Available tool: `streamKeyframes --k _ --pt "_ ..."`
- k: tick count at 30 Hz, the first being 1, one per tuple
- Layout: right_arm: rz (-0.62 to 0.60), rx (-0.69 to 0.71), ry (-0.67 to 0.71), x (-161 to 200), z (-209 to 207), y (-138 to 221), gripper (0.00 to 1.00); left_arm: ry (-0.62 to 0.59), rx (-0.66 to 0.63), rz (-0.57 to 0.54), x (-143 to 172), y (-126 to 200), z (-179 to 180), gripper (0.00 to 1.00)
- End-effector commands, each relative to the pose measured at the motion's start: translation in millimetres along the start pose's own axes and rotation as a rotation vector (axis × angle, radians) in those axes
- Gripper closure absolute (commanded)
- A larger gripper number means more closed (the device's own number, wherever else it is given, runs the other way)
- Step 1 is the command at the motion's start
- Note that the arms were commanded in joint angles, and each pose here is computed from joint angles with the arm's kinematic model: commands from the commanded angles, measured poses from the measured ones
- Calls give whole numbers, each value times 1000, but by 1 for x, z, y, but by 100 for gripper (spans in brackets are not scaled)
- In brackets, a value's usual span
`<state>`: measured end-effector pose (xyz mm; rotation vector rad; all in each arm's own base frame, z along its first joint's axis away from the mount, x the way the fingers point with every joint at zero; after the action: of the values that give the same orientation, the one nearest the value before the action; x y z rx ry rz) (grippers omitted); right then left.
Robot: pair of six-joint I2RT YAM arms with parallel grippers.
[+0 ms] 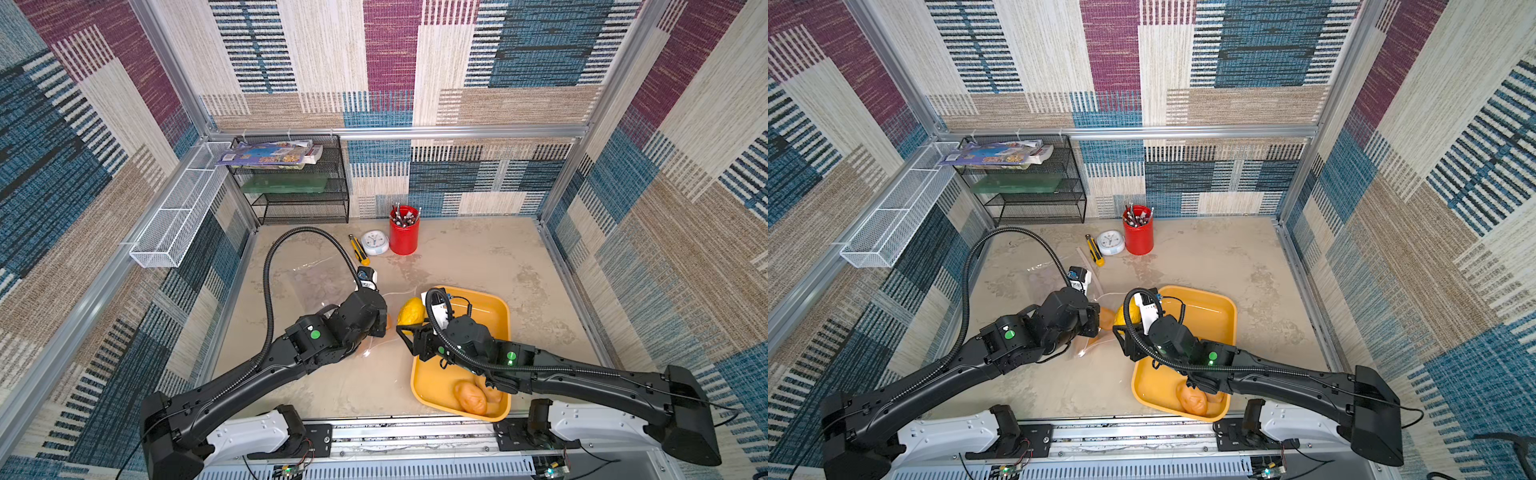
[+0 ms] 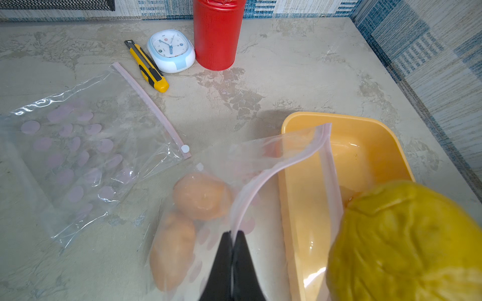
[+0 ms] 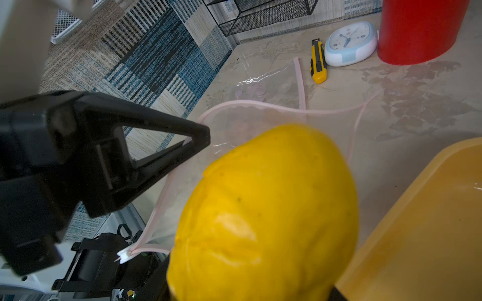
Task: Put the potatoes into a zipper bag and zip it
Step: Place the potato into the zipper food storage bag.
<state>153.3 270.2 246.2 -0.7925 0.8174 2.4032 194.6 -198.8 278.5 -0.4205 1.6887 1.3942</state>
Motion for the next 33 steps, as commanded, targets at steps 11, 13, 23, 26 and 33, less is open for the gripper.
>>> streamKeyframes --k 11,13,23,26,33 --pt "37 119 -11 7 -3 -35 56 14 -7 -21 -3 2 2 100" --pt "38 136 -12 7 -5 -38 41 14 -6 -24 -3 3 2 100" --pt "27 147 -17 5 -8 -39 26 16 -3 -28 -3 5 3 100" --pt "23 153 -21 3 -10 -37 27 17 -4 -27 -3 4 3 100" --pt "-63 154 -38 -16 -11 -5 26 16 -4 -26 -2 4 2 100"
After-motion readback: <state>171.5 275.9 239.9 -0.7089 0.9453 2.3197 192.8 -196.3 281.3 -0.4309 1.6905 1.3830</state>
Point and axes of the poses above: each gripper's point midway between its finger pads, its own y axis back along the fingers, its own z axis along the line the jaws close on, x = y × z, the point moved 7 cm from there along y, back along the fingers, and after that the axes turned 14 degrees about -y, right-handed, at the moved point
